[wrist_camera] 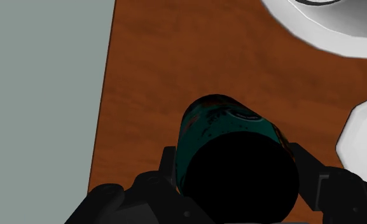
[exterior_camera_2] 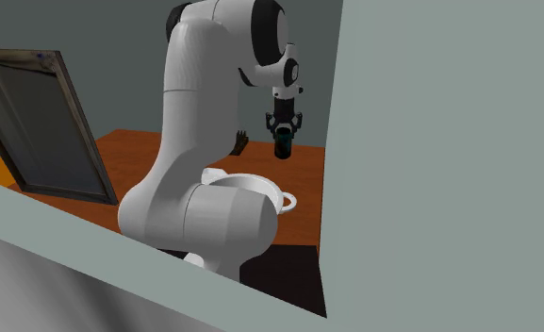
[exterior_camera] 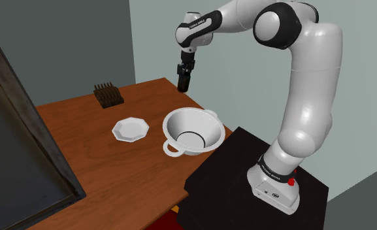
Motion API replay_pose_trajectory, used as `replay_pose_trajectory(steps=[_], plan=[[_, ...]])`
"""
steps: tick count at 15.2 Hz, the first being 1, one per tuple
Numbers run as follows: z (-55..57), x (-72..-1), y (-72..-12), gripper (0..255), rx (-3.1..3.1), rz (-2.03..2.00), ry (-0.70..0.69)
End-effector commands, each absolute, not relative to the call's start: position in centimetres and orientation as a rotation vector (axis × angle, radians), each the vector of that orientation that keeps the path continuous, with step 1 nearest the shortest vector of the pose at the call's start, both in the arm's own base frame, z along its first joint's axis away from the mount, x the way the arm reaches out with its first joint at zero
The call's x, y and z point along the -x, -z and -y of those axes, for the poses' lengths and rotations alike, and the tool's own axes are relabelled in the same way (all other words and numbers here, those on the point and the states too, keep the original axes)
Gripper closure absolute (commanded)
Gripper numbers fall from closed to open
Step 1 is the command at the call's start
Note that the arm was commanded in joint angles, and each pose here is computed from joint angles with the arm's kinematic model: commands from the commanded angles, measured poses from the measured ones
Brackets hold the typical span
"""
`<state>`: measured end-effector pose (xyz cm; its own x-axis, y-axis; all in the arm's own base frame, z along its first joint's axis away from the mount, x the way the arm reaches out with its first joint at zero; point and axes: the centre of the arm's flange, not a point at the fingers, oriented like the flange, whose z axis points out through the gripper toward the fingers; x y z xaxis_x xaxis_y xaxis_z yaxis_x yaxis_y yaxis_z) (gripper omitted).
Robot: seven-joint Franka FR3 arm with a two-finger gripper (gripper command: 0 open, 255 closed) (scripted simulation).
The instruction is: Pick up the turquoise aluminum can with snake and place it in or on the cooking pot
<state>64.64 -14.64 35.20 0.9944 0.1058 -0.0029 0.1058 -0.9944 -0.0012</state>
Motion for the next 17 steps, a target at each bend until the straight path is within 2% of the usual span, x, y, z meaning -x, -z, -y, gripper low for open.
replay_pose_trajectory(steps=[1, 4, 17], plan=[[14.7, -64.6, -36.2, 255, 3.136, 0.166, -0.004], [14.7, -64.6, -37.7, 255, 3.136, 0.166, -0.004], [5.0, -50.5, -39.5, 255, 3.136, 0.166, -0.004]])
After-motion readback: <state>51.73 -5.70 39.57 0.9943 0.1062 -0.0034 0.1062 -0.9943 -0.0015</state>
